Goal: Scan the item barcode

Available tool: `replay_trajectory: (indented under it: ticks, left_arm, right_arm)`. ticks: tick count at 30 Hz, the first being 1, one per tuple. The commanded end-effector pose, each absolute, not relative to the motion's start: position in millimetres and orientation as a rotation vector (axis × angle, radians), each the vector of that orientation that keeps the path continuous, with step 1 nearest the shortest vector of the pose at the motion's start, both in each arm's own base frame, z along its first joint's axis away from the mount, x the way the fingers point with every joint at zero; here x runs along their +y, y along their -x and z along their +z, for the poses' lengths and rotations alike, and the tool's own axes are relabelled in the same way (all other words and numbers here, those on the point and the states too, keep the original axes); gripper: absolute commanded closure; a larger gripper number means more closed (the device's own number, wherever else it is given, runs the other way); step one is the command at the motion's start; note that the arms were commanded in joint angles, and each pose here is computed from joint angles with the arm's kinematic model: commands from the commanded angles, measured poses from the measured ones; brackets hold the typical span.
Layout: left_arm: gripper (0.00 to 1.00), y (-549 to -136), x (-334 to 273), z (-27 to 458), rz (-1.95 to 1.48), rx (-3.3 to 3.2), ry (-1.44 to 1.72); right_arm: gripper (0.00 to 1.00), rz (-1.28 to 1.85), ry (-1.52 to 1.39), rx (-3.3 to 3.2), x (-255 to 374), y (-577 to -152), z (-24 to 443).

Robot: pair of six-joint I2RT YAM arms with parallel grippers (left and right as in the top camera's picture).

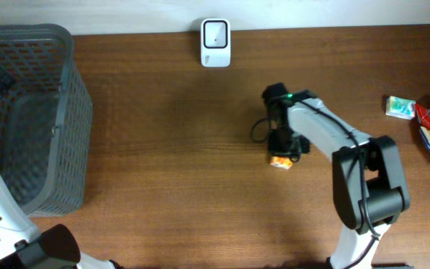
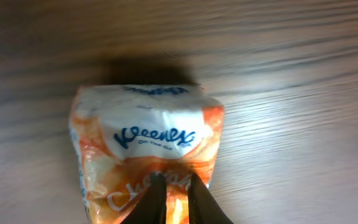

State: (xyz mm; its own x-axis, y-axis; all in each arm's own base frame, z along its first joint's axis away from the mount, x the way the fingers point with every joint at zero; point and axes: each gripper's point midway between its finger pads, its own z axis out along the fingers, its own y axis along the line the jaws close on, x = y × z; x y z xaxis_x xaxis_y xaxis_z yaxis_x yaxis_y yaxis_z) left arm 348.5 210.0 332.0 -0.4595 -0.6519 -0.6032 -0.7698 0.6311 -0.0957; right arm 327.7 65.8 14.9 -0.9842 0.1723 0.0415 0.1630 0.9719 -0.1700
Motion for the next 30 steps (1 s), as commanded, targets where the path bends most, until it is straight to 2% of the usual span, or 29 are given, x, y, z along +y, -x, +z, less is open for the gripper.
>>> replay_trajectory:
  ticks: [1, 3, 8, 12, 13, 22, 26, 30]
  left_arm:
    - [0.01, -347.3, 212.8, 332.5, 0.256, 2.234, 1.125]
    - [0.01, -347.3, 212.8, 332.5, 0.256, 2.234, 1.125]
    - [0.01, -347.3, 212.8, 332.5, 0.256, 2.234, 1.125]
    - [0.01, -347.3, 212.8, 332.5, 0.256, 2.234, 1.125]
    - [0.01, -347.3, 212.8, 332.5, 0.256, 2.234, 1.125]
    - [0.01, -347.3, 212.8, 332.5, 0.256, 2.234, 1.125]
    - [0.01, -347.3, 212.8, 332.5, 0.256, 2.234, 1.125]
    - [0.01, -347.3, 212.8, 332.5, 0.256, 2.234, 1.125]
  right_arm:
    - [0.90, 0.380, 0.368, -3.014, 26.2, -322.9, 7.5]
    - [0.96, 0.298, 0.327, -3.000, 26.8, -322.7, 9.7]
    - [0.94, 0.268, 0.273, -3.008, 32.9, -334.4, 38.8]
    - [0.76, 0.199, 0.219, -3.049, 53.3, -345.9, 53.5]
    - [0.58, 0.179, 0.187, -3.044, 60.0, -343.6, 51.8]
    - [0.56, 0.233, 0.136, -3.048, 66.1, -328.9, 13.3]
    - [0.57, 0.408, 0.209, -3.053, 46.3, -328.3, 11.3]
    - [0.96, 0.409, 0.212, -3.068, 46.6, -331.9, 10.9]
